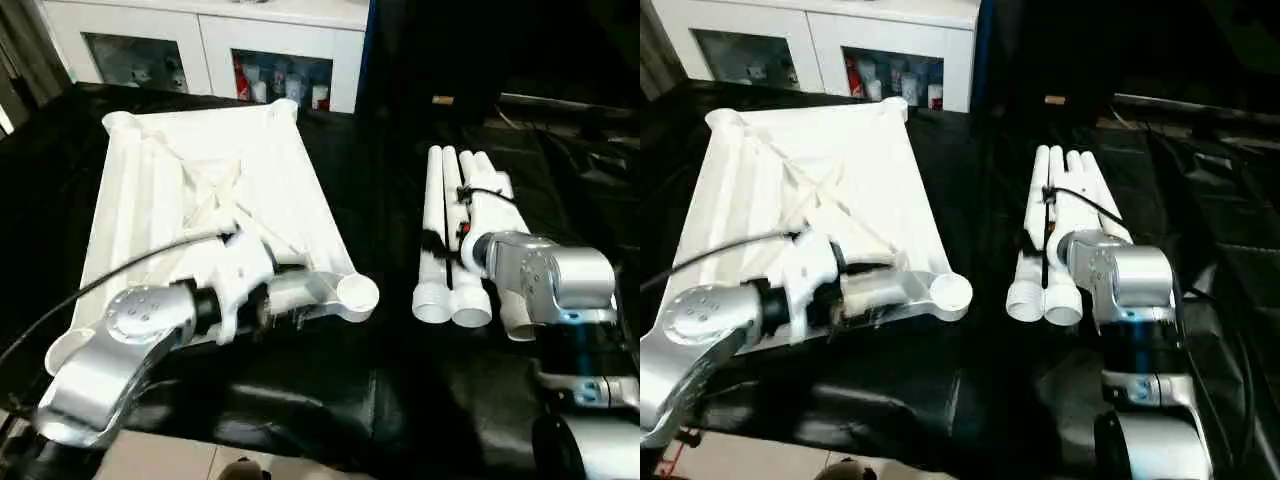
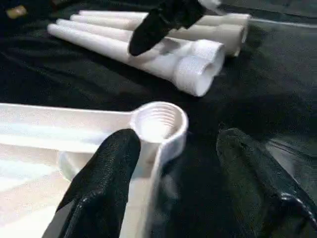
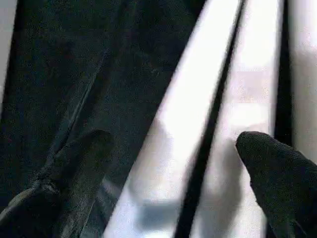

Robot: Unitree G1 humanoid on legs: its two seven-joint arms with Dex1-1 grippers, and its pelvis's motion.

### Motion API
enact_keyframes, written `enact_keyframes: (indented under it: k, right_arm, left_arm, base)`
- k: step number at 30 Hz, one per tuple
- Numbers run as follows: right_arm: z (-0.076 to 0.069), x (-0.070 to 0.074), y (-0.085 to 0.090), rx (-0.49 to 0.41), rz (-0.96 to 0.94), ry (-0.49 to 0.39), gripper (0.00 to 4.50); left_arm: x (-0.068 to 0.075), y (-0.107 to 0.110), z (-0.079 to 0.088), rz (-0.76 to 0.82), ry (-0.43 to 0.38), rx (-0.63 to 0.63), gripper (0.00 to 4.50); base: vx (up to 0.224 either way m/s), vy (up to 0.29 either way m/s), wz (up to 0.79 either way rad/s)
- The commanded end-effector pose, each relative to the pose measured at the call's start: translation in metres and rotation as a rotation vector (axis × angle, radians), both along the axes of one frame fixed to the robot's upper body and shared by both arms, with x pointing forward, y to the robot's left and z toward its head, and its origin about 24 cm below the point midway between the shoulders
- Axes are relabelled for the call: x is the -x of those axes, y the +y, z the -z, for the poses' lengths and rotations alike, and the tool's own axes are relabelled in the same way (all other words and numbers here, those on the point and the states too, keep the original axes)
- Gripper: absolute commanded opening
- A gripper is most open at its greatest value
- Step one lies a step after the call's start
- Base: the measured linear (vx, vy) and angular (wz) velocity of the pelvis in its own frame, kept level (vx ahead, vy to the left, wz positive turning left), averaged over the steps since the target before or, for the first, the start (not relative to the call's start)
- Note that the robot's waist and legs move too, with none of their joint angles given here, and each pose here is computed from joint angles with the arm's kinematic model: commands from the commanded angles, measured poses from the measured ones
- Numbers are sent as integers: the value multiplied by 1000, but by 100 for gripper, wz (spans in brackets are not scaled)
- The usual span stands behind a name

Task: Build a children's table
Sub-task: Pick table leg

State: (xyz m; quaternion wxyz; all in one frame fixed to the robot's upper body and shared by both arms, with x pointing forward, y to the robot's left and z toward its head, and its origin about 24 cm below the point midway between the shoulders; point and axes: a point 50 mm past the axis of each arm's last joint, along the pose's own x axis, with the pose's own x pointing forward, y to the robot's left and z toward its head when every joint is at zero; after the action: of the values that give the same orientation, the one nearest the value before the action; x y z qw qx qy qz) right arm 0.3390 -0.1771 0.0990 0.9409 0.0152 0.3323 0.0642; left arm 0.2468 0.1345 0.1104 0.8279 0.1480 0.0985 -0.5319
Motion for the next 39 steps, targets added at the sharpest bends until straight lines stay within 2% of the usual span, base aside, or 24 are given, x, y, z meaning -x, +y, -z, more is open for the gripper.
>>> enact_keyframes:
  k: [1, 6, 13, 21, 34, 39]
  right_arm:
    - [-5, -2, 1, -17, -19, -5, 450]
    - [-9, -3, 1, -20, -16, 4, 450]
    - [-6, -5, -3, -2, 2, 60, 450]
    - [8, -8, 6, -71, -16, 143, 450]
    - [10, -16, 12, -83, -87, 154, 450]
    - [21, -15, 13, -72, -100, 210, 450]
  left_arm:
    - [0, -5, -3, 38, -4, -4, 293]
    - [-2, -5, -5, 31, -13, -5, 293]
    - [-2, -10, -4, 60, -7, -13, 293]
    - [-3, -9, -5, 93, 3, -35, 293]
    - [-8, -11, -8, 107, -14, -43, 293]
    - [-9, -13, -7, 112, -15, -44, 293]
  base:
    - [0, 0, 0]
    - [0, 0, 0]
    - [0, 0, 0]
    - [0, 0, 0]
    - [0, 0, 0]
    - [0, 0, 0]
